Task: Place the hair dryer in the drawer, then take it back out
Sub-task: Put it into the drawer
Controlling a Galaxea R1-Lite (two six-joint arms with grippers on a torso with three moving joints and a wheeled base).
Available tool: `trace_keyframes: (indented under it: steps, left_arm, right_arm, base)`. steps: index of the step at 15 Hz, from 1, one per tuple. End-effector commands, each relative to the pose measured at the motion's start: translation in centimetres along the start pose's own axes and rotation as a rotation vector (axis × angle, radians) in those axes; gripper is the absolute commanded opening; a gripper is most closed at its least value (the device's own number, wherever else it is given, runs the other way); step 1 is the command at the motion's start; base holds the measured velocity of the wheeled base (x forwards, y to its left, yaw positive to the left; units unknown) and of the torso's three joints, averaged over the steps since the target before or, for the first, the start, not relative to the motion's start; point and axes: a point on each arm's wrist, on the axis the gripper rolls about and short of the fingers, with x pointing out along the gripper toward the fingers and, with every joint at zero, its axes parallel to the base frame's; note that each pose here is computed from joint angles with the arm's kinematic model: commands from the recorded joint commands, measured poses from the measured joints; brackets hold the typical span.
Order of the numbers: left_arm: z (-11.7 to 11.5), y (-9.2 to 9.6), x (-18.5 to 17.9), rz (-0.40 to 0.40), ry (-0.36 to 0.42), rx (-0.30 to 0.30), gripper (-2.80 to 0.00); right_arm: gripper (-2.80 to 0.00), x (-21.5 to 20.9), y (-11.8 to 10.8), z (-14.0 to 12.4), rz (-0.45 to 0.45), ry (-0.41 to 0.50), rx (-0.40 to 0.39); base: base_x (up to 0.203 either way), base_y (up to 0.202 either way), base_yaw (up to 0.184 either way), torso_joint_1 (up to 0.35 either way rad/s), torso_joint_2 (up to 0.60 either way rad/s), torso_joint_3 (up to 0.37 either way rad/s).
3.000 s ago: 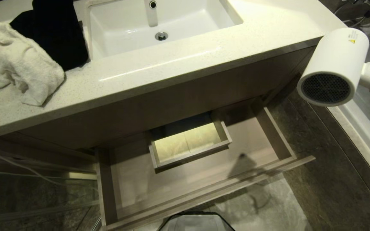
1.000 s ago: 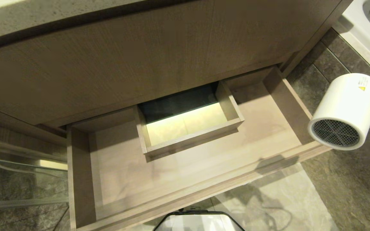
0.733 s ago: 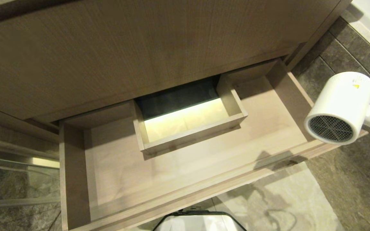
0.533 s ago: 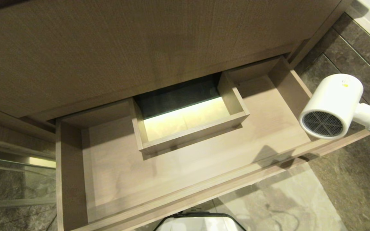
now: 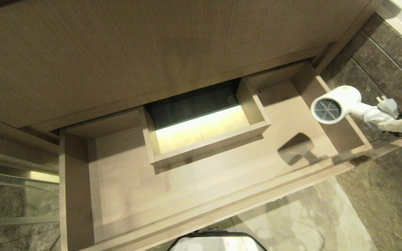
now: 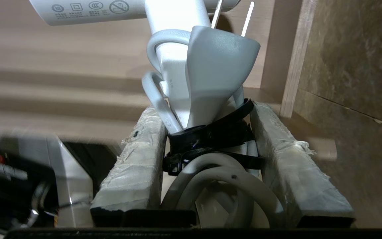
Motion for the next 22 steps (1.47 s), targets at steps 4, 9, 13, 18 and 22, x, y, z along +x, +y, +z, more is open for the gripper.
trace_keyframes:
  steps: [4, 9, 13, 18, 22]
  left_arm:
    - [0.0, 0.0, 0.0, -0.001, 0.001, 0.0, -2.8]
    - [0.0, 0.0, 0.0, 0.001, -0.001, 0.0, -2.8]
    - [0.0, 0.0, 0.0, 0.001, 0.001, 0.0, -2.8]
    - [0.0, 0.0, 0.0, 0.001, -0.001, 0.0, -2.8]
    - [0.0, 0.0, 0.0, 0.001, -0.001, 0.0, -2.8]
  right_arm:
    - [-2.8, 15.8, -4.3, 0.2, 0.003, 0.194, 0.209]
    - [-2.8, 26.5, 0.3, 3.0, -0.052, 0.041, 0.228]
    - [-2.8, 30.7, 2.2, 3.9, -0.074, -0.173, 0.175]
    - [-2.8, 29.6, 2.0, 4.5, -0.146, -0.161, 0.114]
    - [0.0, 24.7, 1.1, 5.6, -0.188, -0.185, 0.119]
  base:
    - [0.0, 0.0, 0.0, 0.016, 0.0, 0.032]
    - [0.0, 0.0, 0.0, 0.0, 0.0, 0.0]
    - [0.0, 0.0, 0.0, 0.0, 0.0, 0.0]
    - [0.0, 0.0, 0.0, 0.0, 0.0, 0.0]
    - [0.0, 0.0, 0.0, 0.0, 0.0, 0.0]
